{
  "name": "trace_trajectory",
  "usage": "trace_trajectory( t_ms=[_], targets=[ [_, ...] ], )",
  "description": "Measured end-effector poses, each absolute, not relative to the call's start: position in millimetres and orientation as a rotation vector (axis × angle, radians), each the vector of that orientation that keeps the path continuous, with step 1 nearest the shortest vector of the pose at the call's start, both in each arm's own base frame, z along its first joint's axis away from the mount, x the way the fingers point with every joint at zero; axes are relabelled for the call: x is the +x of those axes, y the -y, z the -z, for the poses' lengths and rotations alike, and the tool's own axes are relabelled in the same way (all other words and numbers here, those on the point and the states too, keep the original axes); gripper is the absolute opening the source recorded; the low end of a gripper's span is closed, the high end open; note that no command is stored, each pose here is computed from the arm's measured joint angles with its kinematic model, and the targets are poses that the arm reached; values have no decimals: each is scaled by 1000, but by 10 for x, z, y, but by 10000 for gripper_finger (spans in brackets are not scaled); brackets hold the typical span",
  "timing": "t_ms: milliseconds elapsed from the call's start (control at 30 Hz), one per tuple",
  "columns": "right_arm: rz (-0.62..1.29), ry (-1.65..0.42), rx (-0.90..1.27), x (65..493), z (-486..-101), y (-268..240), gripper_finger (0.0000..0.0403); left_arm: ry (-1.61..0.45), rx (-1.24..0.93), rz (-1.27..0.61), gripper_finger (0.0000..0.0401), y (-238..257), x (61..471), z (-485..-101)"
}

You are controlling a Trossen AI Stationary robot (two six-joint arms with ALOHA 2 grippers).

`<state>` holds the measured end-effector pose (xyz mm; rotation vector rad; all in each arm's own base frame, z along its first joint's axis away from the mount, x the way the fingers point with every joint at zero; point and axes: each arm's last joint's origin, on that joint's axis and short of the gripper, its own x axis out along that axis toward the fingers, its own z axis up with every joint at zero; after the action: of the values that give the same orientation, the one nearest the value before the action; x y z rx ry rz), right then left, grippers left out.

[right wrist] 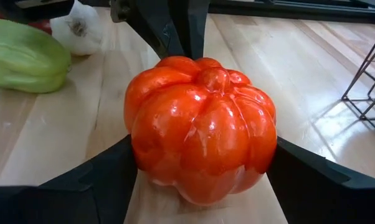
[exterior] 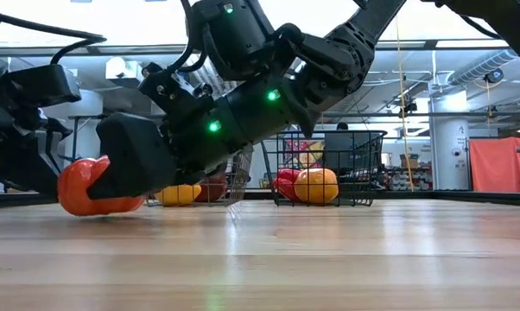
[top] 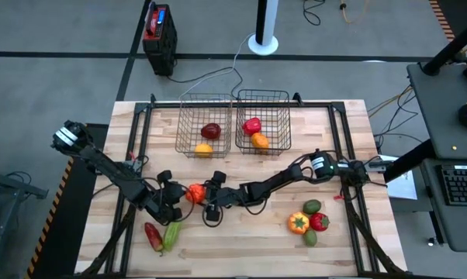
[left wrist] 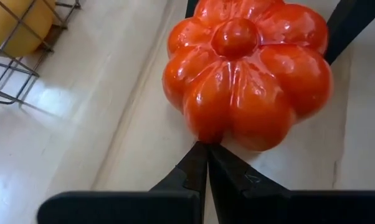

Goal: Sort produce into baskets
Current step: Put the orange pumpkin into the black wire basket

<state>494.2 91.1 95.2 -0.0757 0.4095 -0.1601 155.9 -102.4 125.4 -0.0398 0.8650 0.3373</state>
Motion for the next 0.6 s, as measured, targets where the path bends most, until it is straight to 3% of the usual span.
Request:
trace_trajectory(
  t_ms=[600],
  targets=[
    [165,-601,-121,4685,-1633,-890,302,-819,125,-341,0,1174,1707,-1882]
  ],
)
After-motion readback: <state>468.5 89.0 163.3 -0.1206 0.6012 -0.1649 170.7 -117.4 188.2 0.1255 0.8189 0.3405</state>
